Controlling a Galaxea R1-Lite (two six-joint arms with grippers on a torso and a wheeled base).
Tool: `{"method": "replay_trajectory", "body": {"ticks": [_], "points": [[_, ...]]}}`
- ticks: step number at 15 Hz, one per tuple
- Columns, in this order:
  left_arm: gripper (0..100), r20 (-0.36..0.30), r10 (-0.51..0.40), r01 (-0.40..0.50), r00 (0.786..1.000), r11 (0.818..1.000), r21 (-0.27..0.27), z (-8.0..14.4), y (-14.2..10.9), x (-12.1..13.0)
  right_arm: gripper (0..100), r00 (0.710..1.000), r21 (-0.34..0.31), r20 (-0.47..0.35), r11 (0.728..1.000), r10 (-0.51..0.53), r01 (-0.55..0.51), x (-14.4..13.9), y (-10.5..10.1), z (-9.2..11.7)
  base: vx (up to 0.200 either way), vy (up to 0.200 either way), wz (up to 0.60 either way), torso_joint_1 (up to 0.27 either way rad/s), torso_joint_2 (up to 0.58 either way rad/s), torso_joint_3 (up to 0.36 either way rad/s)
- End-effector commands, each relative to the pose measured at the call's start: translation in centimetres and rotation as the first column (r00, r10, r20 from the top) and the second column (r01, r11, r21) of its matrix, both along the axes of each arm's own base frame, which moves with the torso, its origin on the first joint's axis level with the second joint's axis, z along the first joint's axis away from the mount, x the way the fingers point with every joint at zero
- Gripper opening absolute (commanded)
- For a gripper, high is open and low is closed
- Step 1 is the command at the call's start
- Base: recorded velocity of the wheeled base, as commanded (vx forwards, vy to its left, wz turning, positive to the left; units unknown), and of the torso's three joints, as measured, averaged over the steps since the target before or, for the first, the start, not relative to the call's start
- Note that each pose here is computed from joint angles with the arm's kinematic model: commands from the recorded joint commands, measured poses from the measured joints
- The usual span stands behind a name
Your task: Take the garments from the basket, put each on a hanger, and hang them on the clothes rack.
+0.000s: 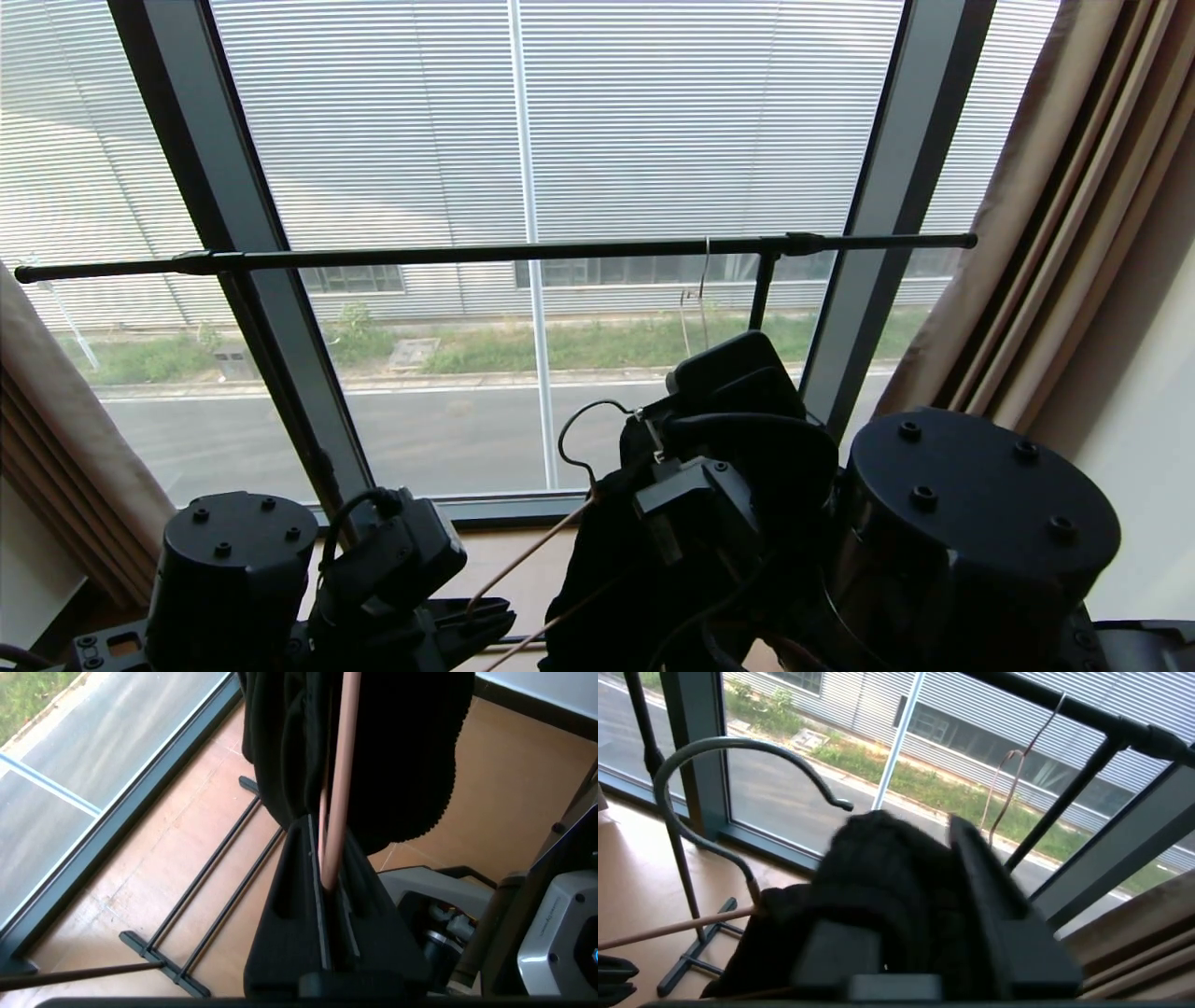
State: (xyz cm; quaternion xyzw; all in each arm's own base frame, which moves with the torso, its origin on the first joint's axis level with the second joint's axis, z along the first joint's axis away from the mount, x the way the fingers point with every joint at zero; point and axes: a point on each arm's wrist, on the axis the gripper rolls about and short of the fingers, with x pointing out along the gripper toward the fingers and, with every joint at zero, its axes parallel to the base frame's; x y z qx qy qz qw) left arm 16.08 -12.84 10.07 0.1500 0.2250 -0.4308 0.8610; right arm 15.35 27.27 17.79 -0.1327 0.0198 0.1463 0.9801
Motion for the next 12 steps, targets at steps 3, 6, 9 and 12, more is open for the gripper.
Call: {"method": "replay_trajectory", "body": {"ticks": [3,6,9,12], "points": [[0,0.003,0.005,-0.005,1.000,1.000,-0.018,0.0,0.0,-0.1,100,0.998,0.015,0.009,0.998,-0.067,0.067,1.3,-1.4,0.6,0.000,0.000,0.00,0.000,0.00,0.000],[0,0.009,0.004,-0.004,1.000,1.000,-0.023,0.0,0.1,-0.1,100,0.995,0.026,0.014,0.994,-0.102,0.102,2.2,-2.0,0.9,0.000,0.000,0.00,0.000,0.00,0.000],[0,0.012,0.001,-0.001,1.000,1.000,-0.025,0.0,0.0,-0.2,100,0.995,0.021,0.005,0.994,-0.103,0.103,2.7,-1.3,0.3,0.000,0.000,0.00,0.000,0.00,0.000],[0,0.020,-0.004,0.005,1.000,0.999,-0.033,0.1,0.0,-0.3,100,0.995,0.019,-0.014,0.995,-0.102,0.102,3.1,-0.5,-0.7,0.000,0.000,0.00,0.000,0.00,0.000]]}}
